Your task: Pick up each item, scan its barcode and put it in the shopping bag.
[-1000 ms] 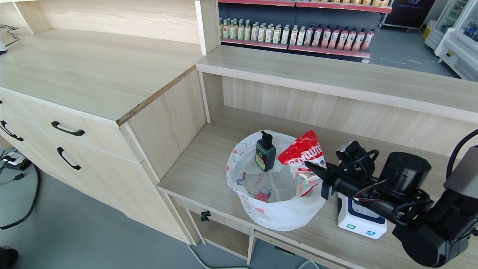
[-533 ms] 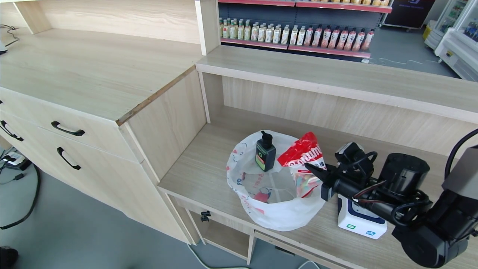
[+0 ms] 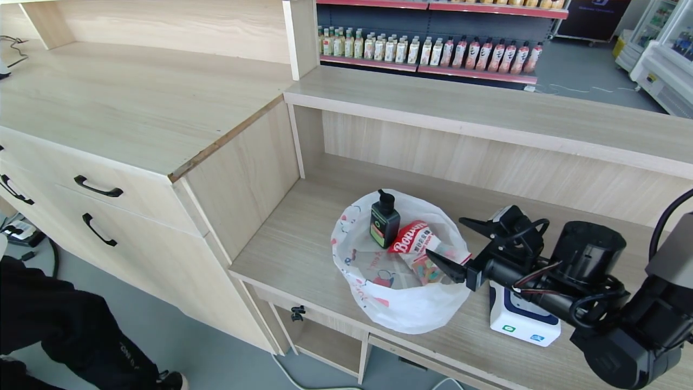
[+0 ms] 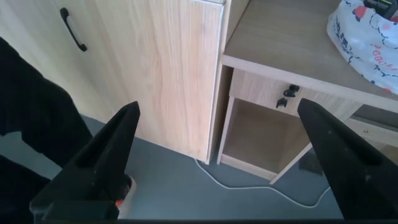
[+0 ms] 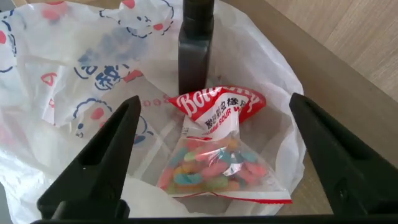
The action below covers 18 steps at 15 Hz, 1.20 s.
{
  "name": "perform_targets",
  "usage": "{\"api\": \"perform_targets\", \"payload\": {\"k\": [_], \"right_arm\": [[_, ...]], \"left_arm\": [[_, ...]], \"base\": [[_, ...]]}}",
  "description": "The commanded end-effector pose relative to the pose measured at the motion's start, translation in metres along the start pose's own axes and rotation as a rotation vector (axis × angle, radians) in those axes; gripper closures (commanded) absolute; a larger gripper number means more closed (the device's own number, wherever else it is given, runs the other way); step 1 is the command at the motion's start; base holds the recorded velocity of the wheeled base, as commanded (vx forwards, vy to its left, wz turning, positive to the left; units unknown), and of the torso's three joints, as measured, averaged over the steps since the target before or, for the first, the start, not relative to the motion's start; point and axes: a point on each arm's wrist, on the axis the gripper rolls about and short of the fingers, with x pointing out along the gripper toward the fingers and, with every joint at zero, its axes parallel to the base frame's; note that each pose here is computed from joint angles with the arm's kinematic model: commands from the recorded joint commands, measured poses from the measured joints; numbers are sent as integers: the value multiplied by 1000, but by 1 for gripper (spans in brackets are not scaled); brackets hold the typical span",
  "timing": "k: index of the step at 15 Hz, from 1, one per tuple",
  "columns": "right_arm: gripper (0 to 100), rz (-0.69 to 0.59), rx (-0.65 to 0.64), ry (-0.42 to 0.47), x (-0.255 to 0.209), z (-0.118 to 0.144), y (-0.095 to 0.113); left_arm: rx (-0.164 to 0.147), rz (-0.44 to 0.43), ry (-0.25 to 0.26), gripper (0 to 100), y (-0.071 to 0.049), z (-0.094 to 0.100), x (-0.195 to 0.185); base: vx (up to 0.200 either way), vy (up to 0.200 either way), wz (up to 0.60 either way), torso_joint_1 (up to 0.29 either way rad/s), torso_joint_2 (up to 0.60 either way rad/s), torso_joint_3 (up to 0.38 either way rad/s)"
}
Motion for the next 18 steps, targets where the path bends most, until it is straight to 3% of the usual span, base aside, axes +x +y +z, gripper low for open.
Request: {"api": "perform_targets", "payload": {"k": [1, 5, 7, 8, 11, 14, 16, 18], "right_arm": [[0, -2, -4, -15, -1, 5, 0], [0, -43, -58, -115, -17, 41, -8], [0, -66, -105, -122, -28, 54, -13], [0, -161, -232, -16, -65, 66, -41], [0, -201, -293, 47, -88, 66, -60], [0, -237, -320, 5, -95, 79, -67], [0, -288, -295, -43, -103, 102, -72], [0, -376, -265, 8, -112, 116, -83]], "left_arm": [[0, 0, 0, 0, 0, 0, 0], [1, 0, 0, 0, 0, 0, 0], [0, 0, 0, 0, 0, 0, 0], [0, 0, 0, 0, 0, 0, 0], [0, 0, 0, 0, 0, 0, 0], [0, 0, 0, 0, 0, 0, 0], [0, 0, 0, 0, 0, 0, 0], [0, 0, 0, 0, 0, 0, 0]], "base": [[0, 0, 0, 0, 0, 0], [0, 0, 0, 0, 0, 0], [0, 0, 0, 0, 0, 0], [0, 0, 0, 0, 0, 0], [0, 0, -400, 2, -2, 2], [0, 0, -600, 6, 4, 1], [0, 0, -600, 7, 2, 2], [0, 0, -600, 0, 0, 5]]}}
